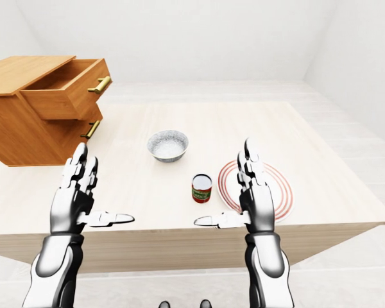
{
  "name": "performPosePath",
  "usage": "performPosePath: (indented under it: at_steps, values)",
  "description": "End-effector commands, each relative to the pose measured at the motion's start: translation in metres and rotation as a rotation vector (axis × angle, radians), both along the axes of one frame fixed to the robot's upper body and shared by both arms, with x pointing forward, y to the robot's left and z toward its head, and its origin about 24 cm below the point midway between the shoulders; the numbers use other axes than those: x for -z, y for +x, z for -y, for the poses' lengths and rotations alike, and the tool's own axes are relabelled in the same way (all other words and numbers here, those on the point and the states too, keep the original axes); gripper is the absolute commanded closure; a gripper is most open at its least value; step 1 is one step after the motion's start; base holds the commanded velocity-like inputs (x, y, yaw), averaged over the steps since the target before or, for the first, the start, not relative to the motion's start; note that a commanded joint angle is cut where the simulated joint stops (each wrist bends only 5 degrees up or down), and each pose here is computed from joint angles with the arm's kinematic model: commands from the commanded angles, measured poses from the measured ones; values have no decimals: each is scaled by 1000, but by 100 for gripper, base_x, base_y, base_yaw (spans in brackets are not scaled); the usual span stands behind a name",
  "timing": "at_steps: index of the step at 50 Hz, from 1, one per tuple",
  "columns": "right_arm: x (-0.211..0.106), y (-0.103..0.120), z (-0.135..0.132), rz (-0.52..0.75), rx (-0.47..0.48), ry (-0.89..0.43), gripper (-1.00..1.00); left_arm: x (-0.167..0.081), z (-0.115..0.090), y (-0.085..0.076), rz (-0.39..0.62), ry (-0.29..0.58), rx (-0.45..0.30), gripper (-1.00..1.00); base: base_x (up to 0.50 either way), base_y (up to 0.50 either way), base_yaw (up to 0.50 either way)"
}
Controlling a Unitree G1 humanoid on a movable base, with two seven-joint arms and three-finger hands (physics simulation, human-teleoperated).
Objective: Put the bowl on the plate.
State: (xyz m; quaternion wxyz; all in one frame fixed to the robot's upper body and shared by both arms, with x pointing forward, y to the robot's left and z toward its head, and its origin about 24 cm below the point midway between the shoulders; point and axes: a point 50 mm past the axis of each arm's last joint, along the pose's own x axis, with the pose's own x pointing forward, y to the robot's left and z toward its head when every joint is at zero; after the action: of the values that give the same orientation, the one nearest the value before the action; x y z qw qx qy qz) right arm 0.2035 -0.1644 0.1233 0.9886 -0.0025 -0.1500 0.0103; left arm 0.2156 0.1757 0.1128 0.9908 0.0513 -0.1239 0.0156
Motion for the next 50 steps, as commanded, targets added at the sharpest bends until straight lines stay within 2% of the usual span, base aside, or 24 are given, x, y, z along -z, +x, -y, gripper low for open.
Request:
performPosePath:
  at_steps: [1, 16, 25, 29, 33, 50]
  values:
    - [-7, -3, 5, 31, 8, 5, -100, -10, -2, -7, 43, -5, 13, -100, -1, -47, 0]
    - [-12, -6, 7, 55, 13, 2, -100, -16, -6, -9, 69, -3, 8, -100, 0, -48, 0]
    - [-15, -5, 10, 70, 21, 5, -100, -32, -18, -14, 143, -1, 4, -100, 0, -33, 0]
    - [-7, -4, 10, 33, 21, -2, -100, -32, -20, -15, 143, -12, 15, -100, 0, -50, 0]
    - [-1, 4, 12, 9, 28, -2, -100, -23, -18, -9, 101, -12, 16, -100, 0, -47, 0]
    - [-1, -1, 15, 9, 29, 11, -100, -43, -26, -25, 195, 3, -10, -100, 0, -1, 0]
